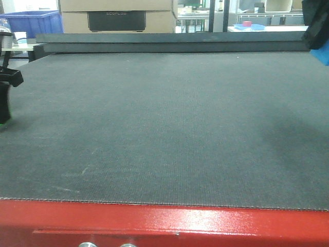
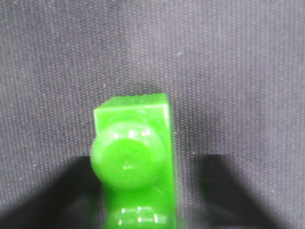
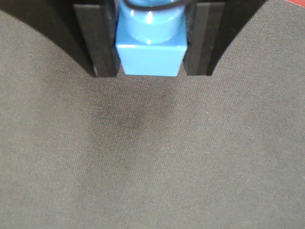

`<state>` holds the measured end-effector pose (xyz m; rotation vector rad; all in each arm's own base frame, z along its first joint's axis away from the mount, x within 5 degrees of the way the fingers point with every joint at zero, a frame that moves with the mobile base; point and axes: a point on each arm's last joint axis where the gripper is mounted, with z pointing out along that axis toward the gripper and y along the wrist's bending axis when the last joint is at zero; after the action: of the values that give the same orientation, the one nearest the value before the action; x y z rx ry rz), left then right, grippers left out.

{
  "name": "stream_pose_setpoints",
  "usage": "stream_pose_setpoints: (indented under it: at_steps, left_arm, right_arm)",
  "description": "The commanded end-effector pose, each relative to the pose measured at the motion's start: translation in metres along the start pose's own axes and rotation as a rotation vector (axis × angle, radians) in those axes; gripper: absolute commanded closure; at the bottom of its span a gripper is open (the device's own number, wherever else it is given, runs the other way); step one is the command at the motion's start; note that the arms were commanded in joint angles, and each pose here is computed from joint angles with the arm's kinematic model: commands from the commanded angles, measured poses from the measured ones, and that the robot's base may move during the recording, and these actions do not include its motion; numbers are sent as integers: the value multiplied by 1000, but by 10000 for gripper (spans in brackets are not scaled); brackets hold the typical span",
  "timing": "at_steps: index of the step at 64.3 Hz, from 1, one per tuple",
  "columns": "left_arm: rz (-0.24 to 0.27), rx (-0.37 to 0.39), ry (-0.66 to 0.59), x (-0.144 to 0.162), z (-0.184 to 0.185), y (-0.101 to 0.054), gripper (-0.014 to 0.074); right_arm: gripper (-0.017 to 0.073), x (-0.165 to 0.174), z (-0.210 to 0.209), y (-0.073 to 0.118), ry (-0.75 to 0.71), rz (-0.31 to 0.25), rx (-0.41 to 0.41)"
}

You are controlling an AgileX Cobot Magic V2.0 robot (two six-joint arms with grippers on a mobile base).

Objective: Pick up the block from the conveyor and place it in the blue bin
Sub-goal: 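Close the left gripper around the green block, then lift the green block with the left gripper, keeping the blue block in the right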

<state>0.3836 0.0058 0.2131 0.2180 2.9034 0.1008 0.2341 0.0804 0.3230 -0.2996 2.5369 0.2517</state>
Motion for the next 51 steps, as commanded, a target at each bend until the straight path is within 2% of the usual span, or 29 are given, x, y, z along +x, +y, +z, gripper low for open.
stream_pose_setpoints:
  at_steps: [1, 4, 13, 19, 30, 40, 45, 51]
  left_arm:
    - [-13, 4, -20, -2, -3, 2, 580]
    - [-14, 6, -18, -2, -3, 1, 704]
    - [-66, 12, 9, 1, -8, -1, 704]
    - [-59, 16, -12, 3, -22, -11, 704]
    - [5, 34, -134, 10, -62, -44, 704]
    - [95, 68, -235, 28, -90, -79, 704]
    - [96, 84, -272, 38, -101, -88, 704]
    - [90, 99, -323, 50, -118, -92, 704]
  right_arm:
    - [720, 0, -3, 0, -17, -9, 1]
    - [720, 0, -3, 0, -18, -9, 1]
    - [720, -1, -1, -2, -41, -3, 5]
    - [720, 2, 3, -9, -64, 30, 20]
    - [720, 17, 18, -25, -44, 88, 57]
    - [720, 33, 28, -40, -21, 140, 94]
    - [720, 40, 27, -47, -34, 165, 112]
    - [720, 45, 20, -51, -55, 166, 131]
